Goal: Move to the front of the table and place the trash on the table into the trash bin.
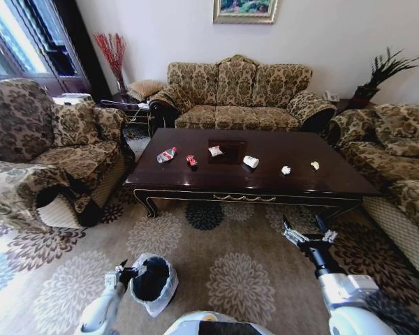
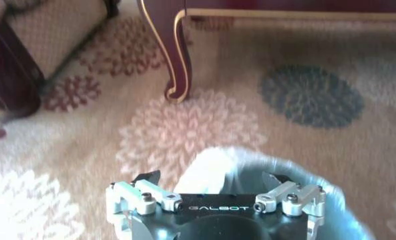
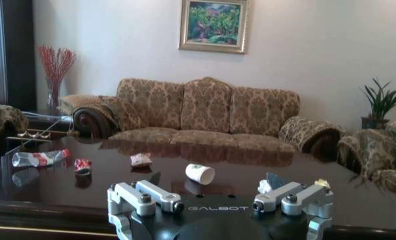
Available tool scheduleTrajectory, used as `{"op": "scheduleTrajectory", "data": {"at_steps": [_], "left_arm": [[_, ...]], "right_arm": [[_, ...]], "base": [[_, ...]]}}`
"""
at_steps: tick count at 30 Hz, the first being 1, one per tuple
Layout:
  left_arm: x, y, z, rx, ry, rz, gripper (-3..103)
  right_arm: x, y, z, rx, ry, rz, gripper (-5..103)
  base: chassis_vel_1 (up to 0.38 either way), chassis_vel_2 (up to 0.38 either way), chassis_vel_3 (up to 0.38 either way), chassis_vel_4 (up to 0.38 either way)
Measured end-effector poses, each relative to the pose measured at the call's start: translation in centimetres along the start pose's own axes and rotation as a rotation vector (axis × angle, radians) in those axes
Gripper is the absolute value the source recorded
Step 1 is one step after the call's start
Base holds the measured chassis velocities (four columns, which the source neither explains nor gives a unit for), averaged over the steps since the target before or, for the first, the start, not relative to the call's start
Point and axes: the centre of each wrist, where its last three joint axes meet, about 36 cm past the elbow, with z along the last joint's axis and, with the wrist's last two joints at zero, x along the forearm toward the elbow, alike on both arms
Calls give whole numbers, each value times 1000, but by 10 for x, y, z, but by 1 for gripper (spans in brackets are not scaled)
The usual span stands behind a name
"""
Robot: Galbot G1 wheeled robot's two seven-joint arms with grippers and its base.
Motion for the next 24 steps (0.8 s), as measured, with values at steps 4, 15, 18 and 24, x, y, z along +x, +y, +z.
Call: {"op": "scheduleTrajectory", "data": {"at_steps": [4, 15, 18, 24], "left_arm": [[-8, 7, 14, 6, 59, 3, 100], [-42, 20, 33, 56, 120, -44, 100], [-48, 22, 31, 69, 120, -50, 100], [-59, 30, 33, 80, 148, -66, 100]], "right_arm": [[-1, 0, 3, -3, 6, 3, 100], [-5, -1, 5, -6, 6, 7, 100], [-5, -2, 6, -3, 10, 10, 100], [-4, -4, 11, -7, 12, 28, 100]], "base": [[0, 0, 0, 0], [0, 0, 0, 0], [0, 0, 0, 0], [0, 0, 0, 0]]}}
